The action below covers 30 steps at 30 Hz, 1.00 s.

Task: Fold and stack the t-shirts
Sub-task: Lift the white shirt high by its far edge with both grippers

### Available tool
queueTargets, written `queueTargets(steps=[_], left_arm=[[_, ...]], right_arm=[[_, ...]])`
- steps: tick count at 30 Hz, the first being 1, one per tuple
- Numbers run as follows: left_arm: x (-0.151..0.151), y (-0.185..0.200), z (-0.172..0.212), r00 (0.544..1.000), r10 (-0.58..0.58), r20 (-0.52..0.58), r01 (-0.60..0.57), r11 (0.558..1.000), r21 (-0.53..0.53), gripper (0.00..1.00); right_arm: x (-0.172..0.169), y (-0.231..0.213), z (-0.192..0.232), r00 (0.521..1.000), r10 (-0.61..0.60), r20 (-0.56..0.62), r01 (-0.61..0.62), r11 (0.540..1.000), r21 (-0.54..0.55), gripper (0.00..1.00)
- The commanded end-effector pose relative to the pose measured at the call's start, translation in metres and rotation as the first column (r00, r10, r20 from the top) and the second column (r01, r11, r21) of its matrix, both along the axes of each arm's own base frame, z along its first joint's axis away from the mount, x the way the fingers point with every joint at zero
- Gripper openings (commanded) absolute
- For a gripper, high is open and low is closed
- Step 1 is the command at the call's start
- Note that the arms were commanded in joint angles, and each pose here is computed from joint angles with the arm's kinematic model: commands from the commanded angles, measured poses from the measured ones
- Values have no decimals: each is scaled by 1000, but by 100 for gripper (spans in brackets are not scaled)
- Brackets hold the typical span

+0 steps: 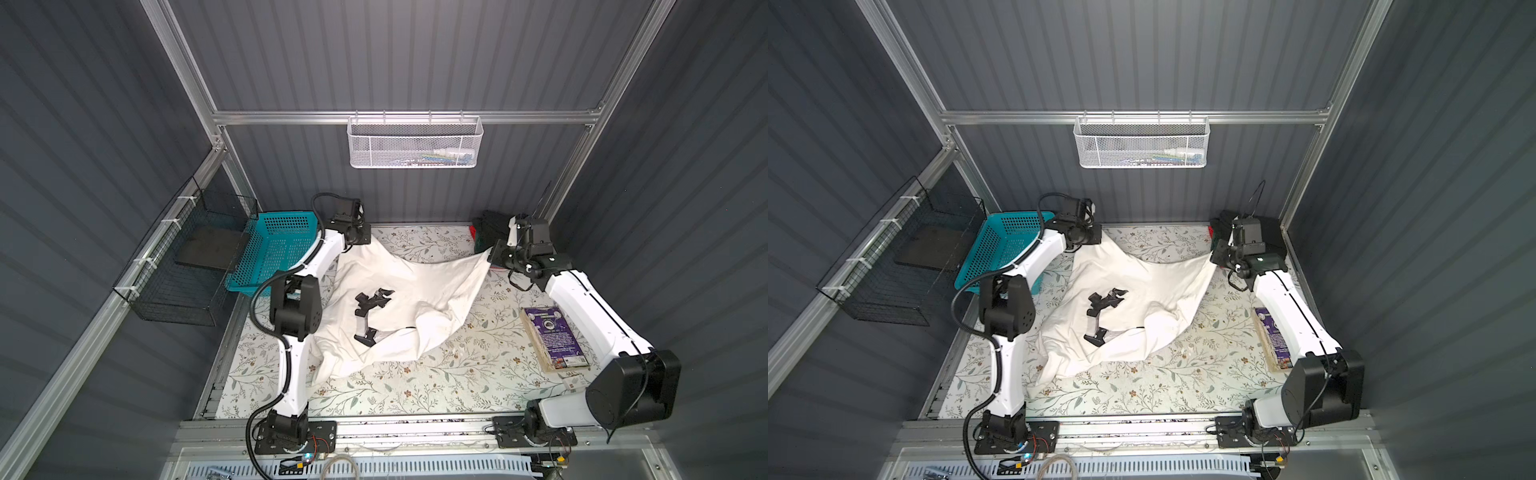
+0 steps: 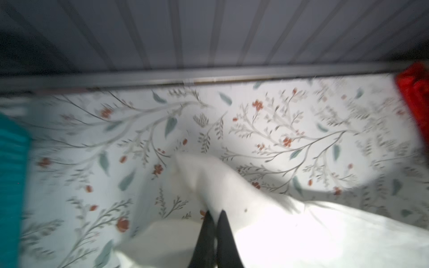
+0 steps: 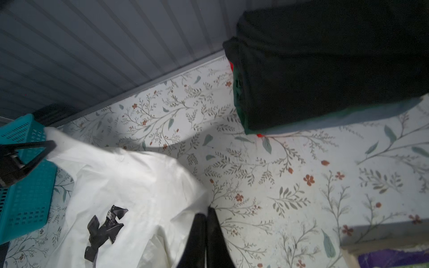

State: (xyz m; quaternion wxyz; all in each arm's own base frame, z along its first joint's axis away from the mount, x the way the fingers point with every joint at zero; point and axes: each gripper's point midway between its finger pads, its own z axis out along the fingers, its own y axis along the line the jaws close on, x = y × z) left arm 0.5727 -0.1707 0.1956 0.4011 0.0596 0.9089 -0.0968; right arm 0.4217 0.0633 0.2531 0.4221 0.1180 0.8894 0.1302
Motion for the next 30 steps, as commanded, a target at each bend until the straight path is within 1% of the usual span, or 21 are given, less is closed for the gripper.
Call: queueTargets(steps=[1, 6, 7, 9, 11, 14, 21, 25, 26, 30], left_arm=[[-12, 25, 122, 957, 90, 277, -84, 996, -35, 0], [-56, 44, 199, 904, 124, 408, -108, 992, -61, 0], [-67, 50, 215, 890, 136, 436, -120, 991, -64, 0], [-88, 60, 244, 860, 154, 486, -136, 988, -73, 0], [-114, 73, 277, 817, 181, 547, -155, 983, -94, 0], [-152, 86, 314, 751, 214, 625, -157, 977, -145, 0], [-214, 111, 359, 668, 268, 694, -175, 963, -204, 0], [-247, 114, 383, 644, 261, 719, -130, 964, -233, 0], [-256, 116, 389, 637, 265, 724, -121, 962, -246, 0], [-298, 120, 412, 608, 260, 750, -59, 957, -284, 0]], right_arm=[[9, -8, 37, 995, 21, 99, -18, 999, -36, 0], [14, -13, 82, 975, 46, 217, -33, 997, -65, 0], [17, -14, 96, 964, 46, 261, -29, 997, -67, 0], [15, -15, 114, 951, 47, 306, -27, 997, -69, 0], [11, -16, 132, 932, 61, 357, -37, 997, -73, 0], [-1, -15, 155, 904, 84, 419, -50, 994, -92, 0], [-32, -32, 197, 868, 49, 494, 13, 993, -121, 0], [-50, -33, 222, 847, 55, 529, 15, 992, -127, 0], [-56, -34, 225, 848, 50, 527, 21, 992, -127, 0], [-80, -45, 253, 827, 12, 562, 75, 989, -131, 0]])
